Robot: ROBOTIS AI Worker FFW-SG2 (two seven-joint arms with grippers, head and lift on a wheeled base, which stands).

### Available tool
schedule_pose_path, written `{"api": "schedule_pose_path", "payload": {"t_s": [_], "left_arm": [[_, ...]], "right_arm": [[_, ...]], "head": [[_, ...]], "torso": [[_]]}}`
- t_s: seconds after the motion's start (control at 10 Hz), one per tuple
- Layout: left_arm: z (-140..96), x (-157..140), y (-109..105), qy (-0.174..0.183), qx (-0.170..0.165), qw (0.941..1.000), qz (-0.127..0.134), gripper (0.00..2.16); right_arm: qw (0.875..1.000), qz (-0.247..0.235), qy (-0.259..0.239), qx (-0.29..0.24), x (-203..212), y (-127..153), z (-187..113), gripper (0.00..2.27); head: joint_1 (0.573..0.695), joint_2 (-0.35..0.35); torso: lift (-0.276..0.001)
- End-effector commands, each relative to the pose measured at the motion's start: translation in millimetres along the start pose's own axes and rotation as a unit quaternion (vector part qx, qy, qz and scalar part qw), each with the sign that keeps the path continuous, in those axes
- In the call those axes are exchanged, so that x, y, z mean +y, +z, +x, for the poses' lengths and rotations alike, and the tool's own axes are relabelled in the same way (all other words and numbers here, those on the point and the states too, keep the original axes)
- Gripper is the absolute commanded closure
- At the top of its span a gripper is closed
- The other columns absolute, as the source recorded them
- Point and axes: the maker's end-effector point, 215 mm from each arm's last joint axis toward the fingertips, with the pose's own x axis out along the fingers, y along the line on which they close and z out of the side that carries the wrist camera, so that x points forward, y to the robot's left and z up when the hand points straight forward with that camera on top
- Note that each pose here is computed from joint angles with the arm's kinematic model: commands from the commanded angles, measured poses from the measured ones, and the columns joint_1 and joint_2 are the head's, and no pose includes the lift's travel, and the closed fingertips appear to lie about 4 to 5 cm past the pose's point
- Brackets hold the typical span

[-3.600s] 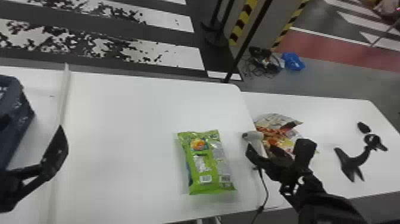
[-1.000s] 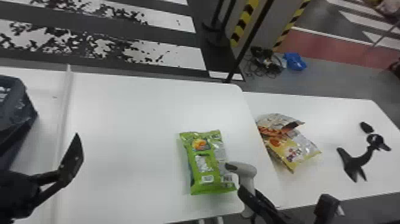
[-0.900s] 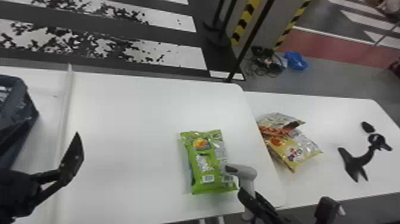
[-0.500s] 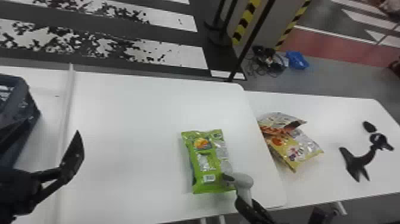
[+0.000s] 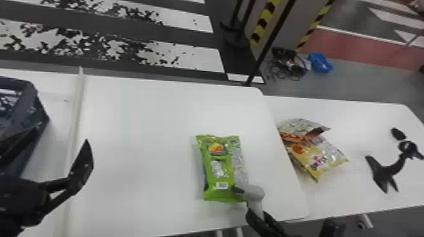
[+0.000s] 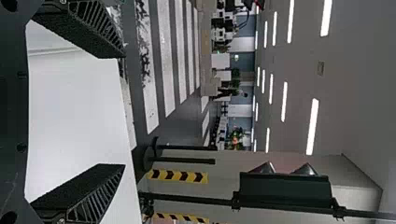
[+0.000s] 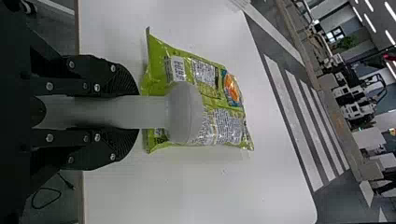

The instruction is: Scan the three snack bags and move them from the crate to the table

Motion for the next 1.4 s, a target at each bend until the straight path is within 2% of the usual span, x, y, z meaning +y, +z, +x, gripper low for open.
{"api": "schedule_pose_path", "payload": {"t_s": [0.0,0.2,0.4,0.6,0.7,0.9,1.2,1.3], "left_arm": [[0.9,3.4,1.7,0.003,-0.002,1.0000,0.001,0.03],[1.4,5.1,2.4,0.004,-0.002,1.0000,0.002,0.03],[1.7,4.8,3.9,0.004,-0.003,1.0000,0.003,0.03],[7.6,-0.3,8.8,-0.005,-0.004,0.9999,0.014,0.03],[8.4,-6.0,3.5,-0.011,0.008,0.9998,0.015,0.03],[9.1,-7.3,-1.1,-0.013,0.015,0.9996,0.018,0.03],[7.2,-6.3,-8.5,-0.011,0.025,0.9994,0.024,0.03],[6.6,-7.9,-12.1,-0.012,0.030,0.9992,0.025,0.03]], "right_arm": [[1.000,0.007,-0.003,-0.014,-7.0,14.0,-5.4,2.24],[0.999,0.018,-0.012,-0.031,-22.9,50.5,-8.1,2.24],[0.998,0.020,-0.025,-0.046,-37.6,99.6,10.6,2.24],[0.995,-0.019,-0.075,-0.061,-67.7,143.6,33.7,2.24],[0.994,-0.022,-0.099,-0.048,-91.2,151.5,51.2,2.24],[0.992,-0.011,-0.124,-0.023,-130.8,145.6,81.7,2.24],[0.990,-0.024,-0.142,-0.007,-162.5,141.3,121.9,2.24],[0.989,-0.031,-0.146,-0.015,-167.3,146.3,125.6,2.24]], "head": [[0.695,-0.301],[0.695,-0.316],[0.695,-0.341],[0.695,-0.350],[0.695,-0.350],[0.695,-0.350],[0.695,-0.350],[0.695,-0.350]], "torso": [[-0.062],[-0.062],[-0.062],[-0.062],[-0.062],[-0.062],[-0.062],[-0.062]]}}
